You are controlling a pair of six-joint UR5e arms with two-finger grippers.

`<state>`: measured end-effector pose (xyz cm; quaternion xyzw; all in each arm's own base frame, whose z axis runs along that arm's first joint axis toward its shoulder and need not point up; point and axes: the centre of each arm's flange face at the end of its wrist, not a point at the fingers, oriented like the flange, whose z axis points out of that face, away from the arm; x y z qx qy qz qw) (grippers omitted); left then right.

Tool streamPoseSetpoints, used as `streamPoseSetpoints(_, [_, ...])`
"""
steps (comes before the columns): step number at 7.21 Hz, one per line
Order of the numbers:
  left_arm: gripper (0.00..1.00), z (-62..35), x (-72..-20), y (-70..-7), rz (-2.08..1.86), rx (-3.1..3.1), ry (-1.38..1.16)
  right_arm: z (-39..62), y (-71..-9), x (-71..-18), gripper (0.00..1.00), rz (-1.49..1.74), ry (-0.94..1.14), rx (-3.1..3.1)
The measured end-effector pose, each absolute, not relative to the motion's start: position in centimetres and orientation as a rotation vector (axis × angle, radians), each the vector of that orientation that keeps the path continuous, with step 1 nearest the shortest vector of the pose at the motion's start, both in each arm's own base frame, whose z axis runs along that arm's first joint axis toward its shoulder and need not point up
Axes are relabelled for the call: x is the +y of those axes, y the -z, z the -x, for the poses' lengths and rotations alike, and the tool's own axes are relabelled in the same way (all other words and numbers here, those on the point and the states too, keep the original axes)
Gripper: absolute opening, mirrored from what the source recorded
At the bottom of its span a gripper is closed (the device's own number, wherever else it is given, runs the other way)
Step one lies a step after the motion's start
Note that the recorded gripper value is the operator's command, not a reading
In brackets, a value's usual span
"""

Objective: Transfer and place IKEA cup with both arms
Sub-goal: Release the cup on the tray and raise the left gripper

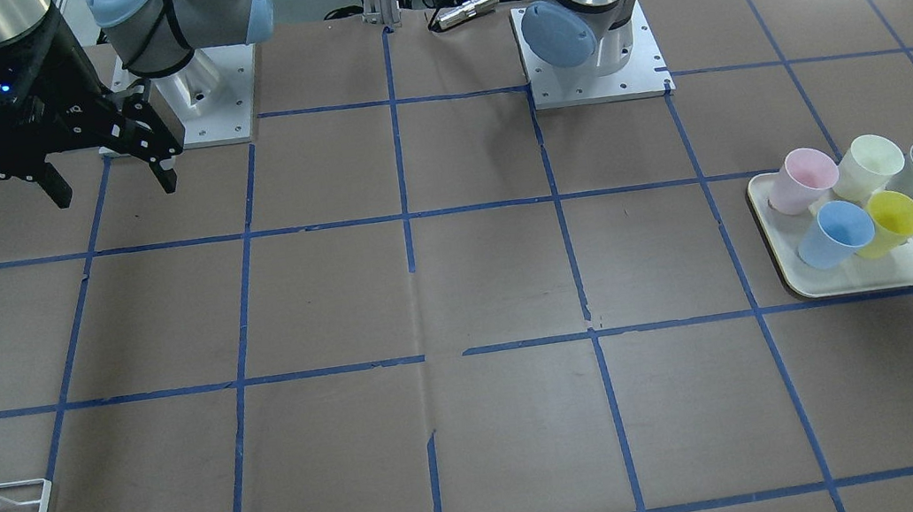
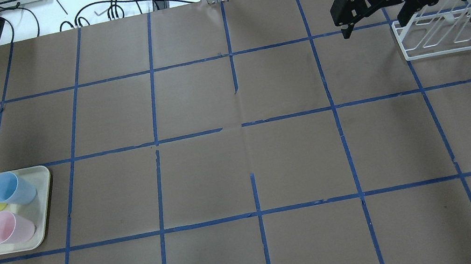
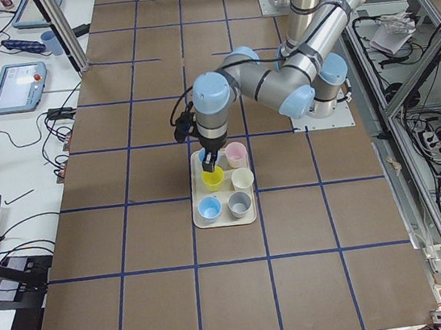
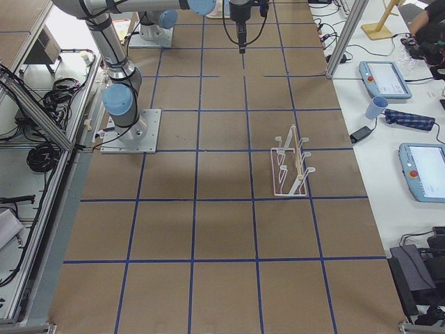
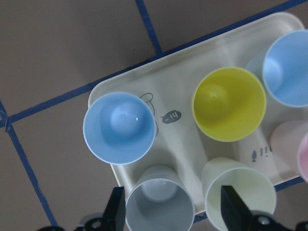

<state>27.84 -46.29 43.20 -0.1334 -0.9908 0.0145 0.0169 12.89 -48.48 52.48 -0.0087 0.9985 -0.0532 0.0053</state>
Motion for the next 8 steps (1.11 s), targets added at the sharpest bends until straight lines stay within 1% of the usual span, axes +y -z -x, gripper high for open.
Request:
streamPoseSetpoints(1, [0.93, -21.8, -46.9, -45.6, 0.33, -3.089, -0.011, -12.9, -52.5, -48.5, 1.0, 0.027, 0.167, 3.126])
streamPoseSetpoints(2, [0.94, -15.4, -47.3, -47.3, 0.255, -3.107, 0.03, -12.9, -52.5, -48.4, 1.0, 0.027, 0.168, 3.127])
streamPoseSetpoints(3, [1.0, -9.2, -47.7, -48.4, 0.195, -3.124, 0.047, -12.9, -52.5, -48.4, 1.0, 0.027, 0.168, 3.126])
streamPoseSetpoints(5, [1.0, 2.3, -47.5, -49.2, 0.145, -3.132, 0.05, -12.9, -52.6, -48.4, 1.0, 0.027, 0.167, 3.127])
streamPoseSetpoints(6, [1.0, 6.5, -47.3, -49.4, 0.122, -3.136, 0.045, -12.9, -52.5, -48.4, 1.0, 0.027, 0.167, 3.127])
streamPoseSetpoints(8, [1.0, 10.3, -48.1, -50.2, 0.097, -3.142, 0.027, -12.9, -52.5, -48.4, 1.0, 0.027, 0.167, 3.127])
